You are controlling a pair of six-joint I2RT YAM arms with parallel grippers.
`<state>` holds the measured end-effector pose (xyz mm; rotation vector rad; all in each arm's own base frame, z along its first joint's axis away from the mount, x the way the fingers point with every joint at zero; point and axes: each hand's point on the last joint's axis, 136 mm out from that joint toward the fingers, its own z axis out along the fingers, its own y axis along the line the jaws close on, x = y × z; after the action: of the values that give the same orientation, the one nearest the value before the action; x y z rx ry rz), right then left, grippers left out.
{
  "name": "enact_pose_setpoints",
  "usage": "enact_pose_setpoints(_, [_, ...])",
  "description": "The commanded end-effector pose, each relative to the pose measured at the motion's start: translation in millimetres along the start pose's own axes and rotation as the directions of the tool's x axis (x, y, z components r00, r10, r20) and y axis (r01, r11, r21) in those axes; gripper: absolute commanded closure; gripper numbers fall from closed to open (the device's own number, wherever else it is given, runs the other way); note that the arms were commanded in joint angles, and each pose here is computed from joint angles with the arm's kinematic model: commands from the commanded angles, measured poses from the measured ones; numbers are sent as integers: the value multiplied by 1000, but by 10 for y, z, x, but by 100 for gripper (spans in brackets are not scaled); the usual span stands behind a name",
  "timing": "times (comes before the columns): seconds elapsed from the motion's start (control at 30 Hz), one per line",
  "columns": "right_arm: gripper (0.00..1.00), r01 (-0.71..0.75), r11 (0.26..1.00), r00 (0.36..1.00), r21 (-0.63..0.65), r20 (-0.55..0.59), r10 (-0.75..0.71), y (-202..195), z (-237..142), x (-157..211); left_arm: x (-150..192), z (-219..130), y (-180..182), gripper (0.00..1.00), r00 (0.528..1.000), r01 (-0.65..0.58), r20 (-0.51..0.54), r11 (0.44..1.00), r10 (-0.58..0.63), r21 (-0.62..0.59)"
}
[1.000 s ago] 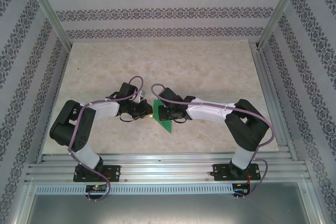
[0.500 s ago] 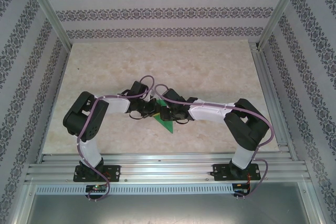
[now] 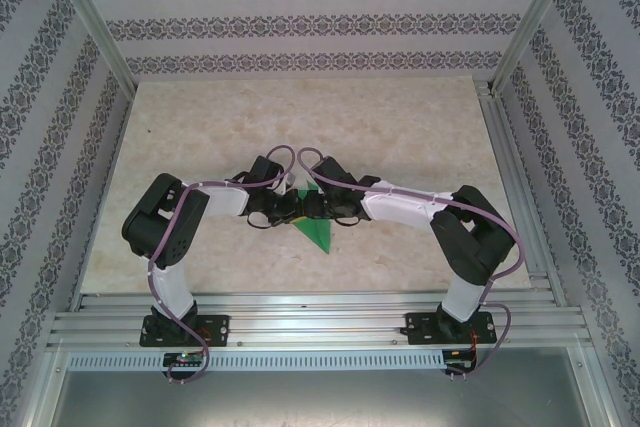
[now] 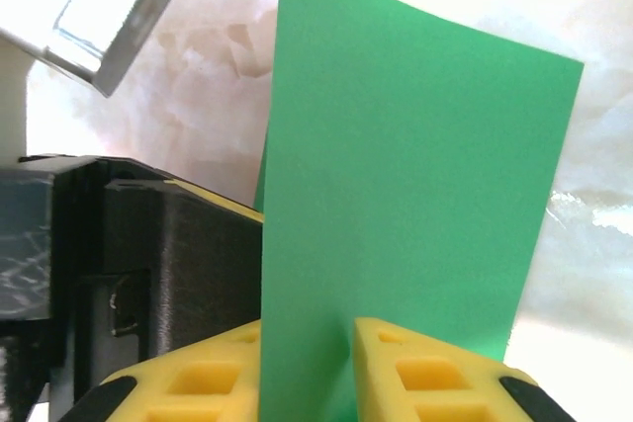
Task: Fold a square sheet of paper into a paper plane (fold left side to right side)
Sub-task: Fourth fold the wing at the center of the table.
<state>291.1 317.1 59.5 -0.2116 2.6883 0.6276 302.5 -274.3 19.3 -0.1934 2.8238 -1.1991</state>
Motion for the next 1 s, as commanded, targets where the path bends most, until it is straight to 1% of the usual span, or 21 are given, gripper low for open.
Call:
enact_pose_setpoints(0.0, [75,18,1000,1000,-18,1,-18,62,-34,-69,7,43,77,91,1000,-22,5,999,22,-36])
enact_pose_setpoints(0.33, [76,21,1000,1000,-2,21,-21,21,-178,-144,16,49,99,91,1000,-25,1,999,25,-46])
enact_pose_setpoints(0.63, [88,19,1000,1000,-4,20,-19,-18,-225,-172,25,52,133,91,1000,-21,0,998,21,-55])
enact_pose_setpoints(0.8, [97,24,998,1000,-52,10,-24,-36,-196,-224,28,54,127,91,1000,-26,-1,998,26,-55])
enact_pose_setpoints(0.97, [98,31,990,999,-140,-23,-35,-62,-43,-247,36,44,133,91,1000,-26,-1,998,26,-57])
